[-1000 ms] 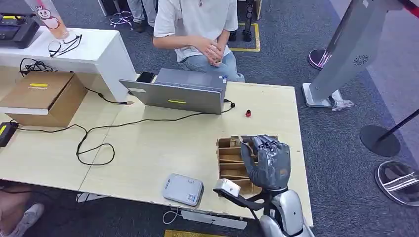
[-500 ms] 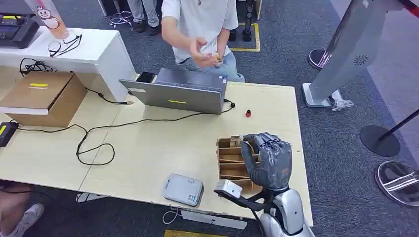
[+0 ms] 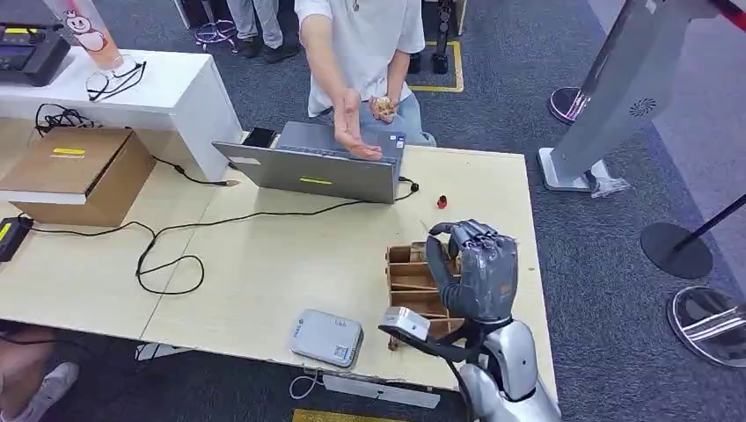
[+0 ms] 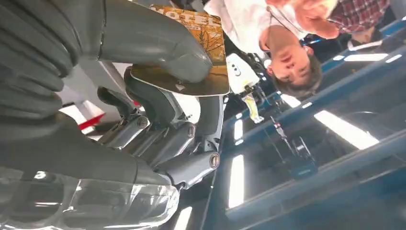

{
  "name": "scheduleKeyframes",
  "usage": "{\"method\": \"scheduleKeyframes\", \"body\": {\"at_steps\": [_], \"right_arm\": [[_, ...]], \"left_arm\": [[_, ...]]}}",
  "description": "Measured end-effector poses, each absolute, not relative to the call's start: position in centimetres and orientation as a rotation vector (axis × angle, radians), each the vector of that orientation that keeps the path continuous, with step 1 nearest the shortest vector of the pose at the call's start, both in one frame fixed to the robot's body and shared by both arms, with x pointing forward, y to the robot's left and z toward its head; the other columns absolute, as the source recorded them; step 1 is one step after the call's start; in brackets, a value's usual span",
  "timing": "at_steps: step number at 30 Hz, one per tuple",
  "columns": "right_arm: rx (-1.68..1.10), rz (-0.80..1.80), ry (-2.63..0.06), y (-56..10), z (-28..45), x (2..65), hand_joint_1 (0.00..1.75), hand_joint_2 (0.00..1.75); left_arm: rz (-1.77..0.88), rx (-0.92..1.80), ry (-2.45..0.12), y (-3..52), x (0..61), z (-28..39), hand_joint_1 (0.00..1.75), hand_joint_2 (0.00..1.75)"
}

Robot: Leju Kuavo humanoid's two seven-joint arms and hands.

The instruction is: Pass the card to the sensor for recognition and then transmit it.

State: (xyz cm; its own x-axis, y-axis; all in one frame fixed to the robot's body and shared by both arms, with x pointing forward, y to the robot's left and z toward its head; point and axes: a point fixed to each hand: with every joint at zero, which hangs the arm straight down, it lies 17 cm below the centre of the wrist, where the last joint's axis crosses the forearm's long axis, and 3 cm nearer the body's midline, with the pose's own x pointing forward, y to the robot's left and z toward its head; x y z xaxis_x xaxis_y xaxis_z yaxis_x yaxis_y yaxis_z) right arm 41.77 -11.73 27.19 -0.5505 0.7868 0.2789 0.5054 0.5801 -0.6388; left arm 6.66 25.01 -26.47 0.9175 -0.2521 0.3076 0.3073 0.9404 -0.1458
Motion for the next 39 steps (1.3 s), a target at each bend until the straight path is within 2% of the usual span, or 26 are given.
{"method": "scheduleKeyframes", "body": {"at_steps": [39], "right_arm": [[-0.958, 0.695, -2.274, -6.4, 29.9, 47.0, 1.75, 1.75]], "left_arm": [[-0.356, -0.194, -0.282, 24.9, 8.3, -26.4, 0.0, 0.0]]}}
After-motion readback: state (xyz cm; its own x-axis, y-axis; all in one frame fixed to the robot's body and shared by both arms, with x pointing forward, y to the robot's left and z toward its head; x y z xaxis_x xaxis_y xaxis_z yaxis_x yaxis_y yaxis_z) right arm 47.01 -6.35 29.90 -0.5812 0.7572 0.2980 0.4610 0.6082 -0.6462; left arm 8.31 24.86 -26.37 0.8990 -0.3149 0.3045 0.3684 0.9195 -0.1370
